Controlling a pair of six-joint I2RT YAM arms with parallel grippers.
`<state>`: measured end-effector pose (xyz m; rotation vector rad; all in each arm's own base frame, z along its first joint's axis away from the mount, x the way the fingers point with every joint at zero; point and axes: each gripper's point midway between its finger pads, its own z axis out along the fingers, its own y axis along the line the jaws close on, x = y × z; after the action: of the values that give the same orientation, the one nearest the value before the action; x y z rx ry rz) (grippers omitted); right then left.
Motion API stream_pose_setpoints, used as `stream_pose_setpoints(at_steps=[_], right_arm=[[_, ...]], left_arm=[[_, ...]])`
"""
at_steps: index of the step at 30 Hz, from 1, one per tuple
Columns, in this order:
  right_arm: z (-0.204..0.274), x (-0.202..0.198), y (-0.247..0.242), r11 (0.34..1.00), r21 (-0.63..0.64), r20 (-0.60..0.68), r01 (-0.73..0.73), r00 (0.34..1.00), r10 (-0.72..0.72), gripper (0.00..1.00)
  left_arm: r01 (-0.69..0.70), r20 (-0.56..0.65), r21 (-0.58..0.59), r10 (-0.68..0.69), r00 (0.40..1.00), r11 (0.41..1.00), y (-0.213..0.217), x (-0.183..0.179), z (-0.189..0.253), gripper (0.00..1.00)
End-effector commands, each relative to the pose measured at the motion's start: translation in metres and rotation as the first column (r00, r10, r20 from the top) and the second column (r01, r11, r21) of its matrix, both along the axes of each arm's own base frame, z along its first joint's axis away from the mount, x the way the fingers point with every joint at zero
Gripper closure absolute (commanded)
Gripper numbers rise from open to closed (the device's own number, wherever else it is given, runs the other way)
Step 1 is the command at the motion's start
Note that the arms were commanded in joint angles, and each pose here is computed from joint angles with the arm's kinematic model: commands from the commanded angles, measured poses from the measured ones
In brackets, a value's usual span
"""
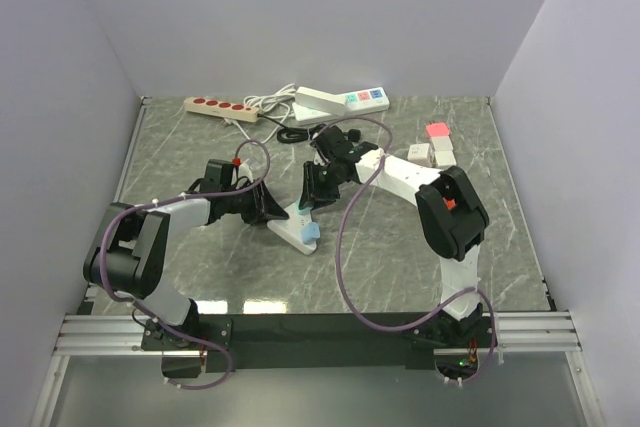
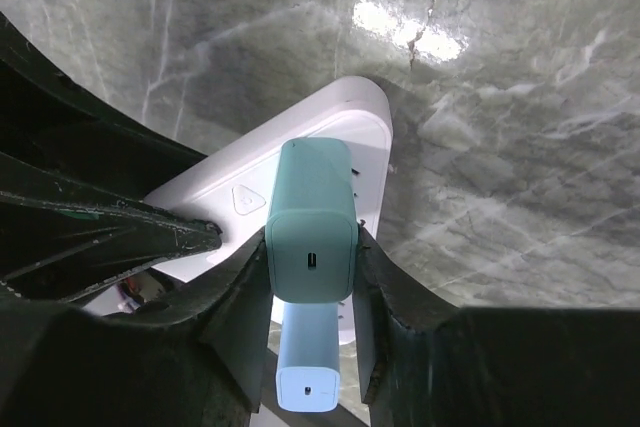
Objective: Pull the plug off the socket
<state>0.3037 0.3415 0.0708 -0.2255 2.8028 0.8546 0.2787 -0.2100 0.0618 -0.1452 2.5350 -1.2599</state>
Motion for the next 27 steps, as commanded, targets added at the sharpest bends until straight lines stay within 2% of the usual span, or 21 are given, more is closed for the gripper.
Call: stream_pose_setpoints(at_steps=[1, 5, 8, 14, 18, 22, 23, 24, 25, 27], right_arm=[[0.011, 0.007, 0.019, 0.996, 0.078, 0.016, -0.043, 0.999, 0.042, 0.83], [0.012, 0.011, 0.018, 0.995, 0.075, 0.008, -0.071, 0.997, 0.07, 1.0], [0.027, 0.022, 0.011, 0.992, 0.096, 0.016, -0.083, 0.997, 0.082, 1.0], [0.065, 0.064, -0.027, 0.99, 0.143, 0.05, -0.016, 0.999, 0.009, 1.0], [0.07, 0.078, -0.05, 0.989, 0.148, 0.05, 0.026, 0.998, -0.034, 1.0], [0.079, 0.068, -0.042, 0.981, 0.18, 0.083, 0.069, 0.993, -0.085, 1.0], [0.059, 0.053, -0.043, 0.983, 0.151, 0.05, 0.105, 0.992, -0.114, 1.0], [0.078, 0.061, -0.038, 0.965, 0.192, 0.123, 0.179, 0.971, -0.204, 1.0], [0.058, 0.033, -0.026, 0.971, 0.166, 0.103, 0.172, 0.976, -0.191, 1.0], [0.067, 0.024, -0.012, 0.958, 0.192, 0.151, 0.212, 0.958, -0.242, 1.0]], left_arm=[[-0.002, 0.032, 0.007, 0.001, 1.0, 1.0, -0.001, 0.0, 0.004, 0.99], [0.0, 0.025, 0.016, 0.0, 1.0, 1.0, 0.0, -0.003, 0.001, 0.99], [-0.003, 0.021, 0.03, 0.002, 1.0, 1.0, 0.003, -0.006, -0.002, 0.99], [-0.011, 0.006, 0.051, 0.011, 1.0, 0.999, 0.006, -0.011, -0.009, 0.99], [-0.011, -0.003, 0.053, 0.011, 1.0, 0.999, 0.007, -0.014, -0.013, 0.99], [-0.021, 0.0, 0.063, 0.021, 1.0, 0.998, 0.008, -0.011, -0.013, 0.99], [-0.024, 0.0, 0.06, 0.024, 1.0, 0.998, 0.008, -0.01, -0.012, 0.99], [-0.028, 0.004, 0.058, 0.027, 1.0, 0.998, 0.007, -0.008, -0.011, 0.99], [-0.032, 0.002, 0.057, 0.032, 0.999, 0.998, 0.007, -0.006, -0.01, 0.99], [-0.036, 0.011, 0.053, 0.035, 0.999, 0.998, 0.006, -0.002, -0.006, 0.99]])
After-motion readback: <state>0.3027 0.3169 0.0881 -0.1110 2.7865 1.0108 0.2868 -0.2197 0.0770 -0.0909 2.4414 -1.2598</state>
